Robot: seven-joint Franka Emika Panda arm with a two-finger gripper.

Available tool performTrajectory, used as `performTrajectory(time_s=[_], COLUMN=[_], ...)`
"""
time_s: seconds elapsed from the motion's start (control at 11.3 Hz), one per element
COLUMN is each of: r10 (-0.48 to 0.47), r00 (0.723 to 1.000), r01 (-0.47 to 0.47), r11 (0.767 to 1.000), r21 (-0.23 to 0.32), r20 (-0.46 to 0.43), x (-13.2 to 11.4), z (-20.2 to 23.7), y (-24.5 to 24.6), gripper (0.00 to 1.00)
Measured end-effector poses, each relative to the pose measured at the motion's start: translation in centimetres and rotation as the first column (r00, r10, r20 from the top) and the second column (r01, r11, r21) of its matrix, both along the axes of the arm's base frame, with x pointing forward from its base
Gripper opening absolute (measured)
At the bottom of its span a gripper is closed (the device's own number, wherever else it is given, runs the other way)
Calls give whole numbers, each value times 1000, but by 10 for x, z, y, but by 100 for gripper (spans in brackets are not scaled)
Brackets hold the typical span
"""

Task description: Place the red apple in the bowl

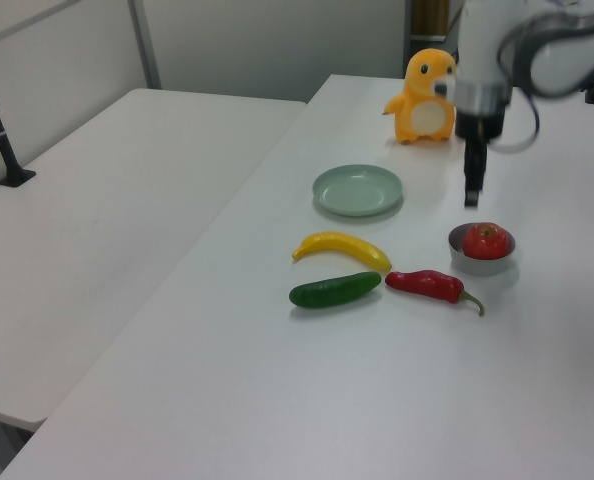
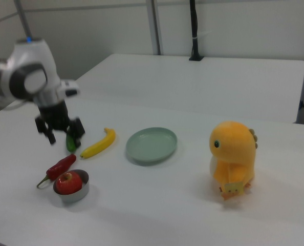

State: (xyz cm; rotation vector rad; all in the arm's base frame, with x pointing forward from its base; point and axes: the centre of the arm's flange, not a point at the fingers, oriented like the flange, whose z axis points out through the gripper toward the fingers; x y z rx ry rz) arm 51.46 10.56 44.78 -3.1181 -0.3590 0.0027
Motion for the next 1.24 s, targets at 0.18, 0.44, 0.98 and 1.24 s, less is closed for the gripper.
performTrajectory(time_s=[0.18,0.44,0.98,1.24], r10=[-43,-117,-196,-181], r00=[999,993,978,974], r01=[43,116,194,175], r11=[999,993,980,983], r21=[-3,11,36,52], r20=[-9,27,64,134], x=[8,7,19,40], z=[89,181,199,190], y=[-12,-52,-101,-111], gripper=[100,100,100,100])
